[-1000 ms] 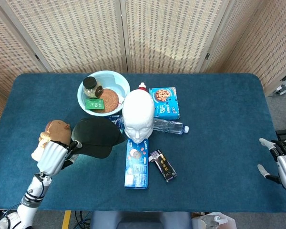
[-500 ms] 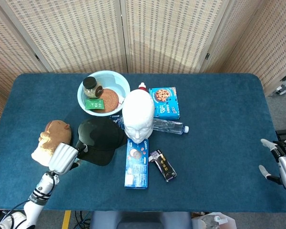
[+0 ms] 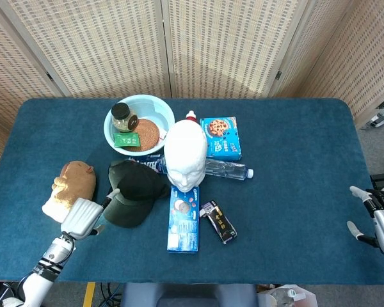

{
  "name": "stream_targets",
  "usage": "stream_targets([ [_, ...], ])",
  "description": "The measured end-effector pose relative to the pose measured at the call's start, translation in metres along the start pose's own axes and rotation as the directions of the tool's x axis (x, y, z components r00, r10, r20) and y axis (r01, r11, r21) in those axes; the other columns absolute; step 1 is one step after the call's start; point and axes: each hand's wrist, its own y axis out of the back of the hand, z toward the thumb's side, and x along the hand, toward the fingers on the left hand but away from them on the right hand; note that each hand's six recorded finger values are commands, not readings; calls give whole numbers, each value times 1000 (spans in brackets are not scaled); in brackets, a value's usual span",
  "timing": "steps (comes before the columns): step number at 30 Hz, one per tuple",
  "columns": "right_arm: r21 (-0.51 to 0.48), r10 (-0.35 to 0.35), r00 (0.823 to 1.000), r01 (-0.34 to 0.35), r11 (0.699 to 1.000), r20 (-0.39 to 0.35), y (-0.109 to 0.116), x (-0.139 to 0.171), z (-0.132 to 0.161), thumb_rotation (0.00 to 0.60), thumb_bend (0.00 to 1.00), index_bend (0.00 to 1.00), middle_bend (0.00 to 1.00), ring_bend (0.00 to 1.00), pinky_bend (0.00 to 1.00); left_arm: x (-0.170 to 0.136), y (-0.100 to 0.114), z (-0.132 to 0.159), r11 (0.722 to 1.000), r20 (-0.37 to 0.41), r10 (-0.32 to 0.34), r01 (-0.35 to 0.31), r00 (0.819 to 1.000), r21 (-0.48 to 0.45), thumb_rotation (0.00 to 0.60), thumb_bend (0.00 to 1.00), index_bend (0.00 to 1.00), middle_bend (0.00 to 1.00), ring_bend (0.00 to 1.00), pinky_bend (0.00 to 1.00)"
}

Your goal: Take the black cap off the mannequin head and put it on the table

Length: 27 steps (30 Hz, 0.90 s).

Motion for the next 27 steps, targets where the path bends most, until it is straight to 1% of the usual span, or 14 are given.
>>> stream_targets([
  [3, 0, -2, 1000, 2, 1000, 0, 1, 0, 0, 600, 306, 188, 268, 158, 165, -9, 4, -5, 1000, -25, -6, 6, 1000, 13, 600, 133, 0, 812, 856, 996],
  [7, -3, -3, 1000, 3, 1000, -1, 0, 0, 0, 600, 307, 189, 268, 158, 165, -18, 12, -12, 1000, -62, 21, -21, 998, 3, 600, 132, 0, 780, 814, 975],
  [10, -4, -1, 1000, 1, 1000, -2, 0, 0, 1, 600, 306, 188, 268, 158, 165, -24, 20, -20, 997, -99, 65, -68, 993, -26, 600, 132, 0, 741, 762, 961],
  [13, -1, 0, 1000, 0, 1000, -7, 0, -1, 2, 600, 307, 189, 268, 158, 165, -32, 31, -30, 991, -145, 119, -127, 982, -49, 600, 132, 0, 679, 705, 958],
  [16, 2, 3, 1000, -3, 1000, -12, 1, -1, 3, 600, 306, 189, 268, 158, 165, -41, 43, -42, 980, -198, 171, -187, 965, -70, 600, 133, 0, 644, 668, 945],
  [19, 5, 4, 1000, -4, 1000, -9, 2, -2, 3, 600, 307, 188, 268, 158, 165, -53, 53, -55, 967, -250, 214, -240, 944, -80, 600, 133, 7, 616, 646, 934],
  [20, 6, 4, 1000, -4, 1000, -8, 2, -2, 3, 600, 307, 189, 268, 158, 165, -58, 57, -60, 962, -271, 229, -260, 935, -82, 600, 132, 25, 597, 630, 920],
  [22, 6, 6, 1000, -6, 1000, -6, 3, -2, 2, 600, 306, 188, 268, 158, 165, -65, 62, -67, 954, -301, 252, -289, 920, -82, 600, 132, 71, 555, 581, 875],
  [25, 9, 15, 1000, -15, 1000, -7, 2, -3, 2, 600, 306, 189, 268, 158, 165, -75, 69, -80, 936, -347, 293, -342, 891, -88, 600, 131, 149, 507, 509, 793],
  [27, 15, 28, 1000, -27, 1000, -11, 1, -4, 3, 600, 306, 188, 268, 158, 165, -83, 71, -89, 923, -380, 314, -374, 870, -94, 600, 131, 178, 441, 432, 699],
])
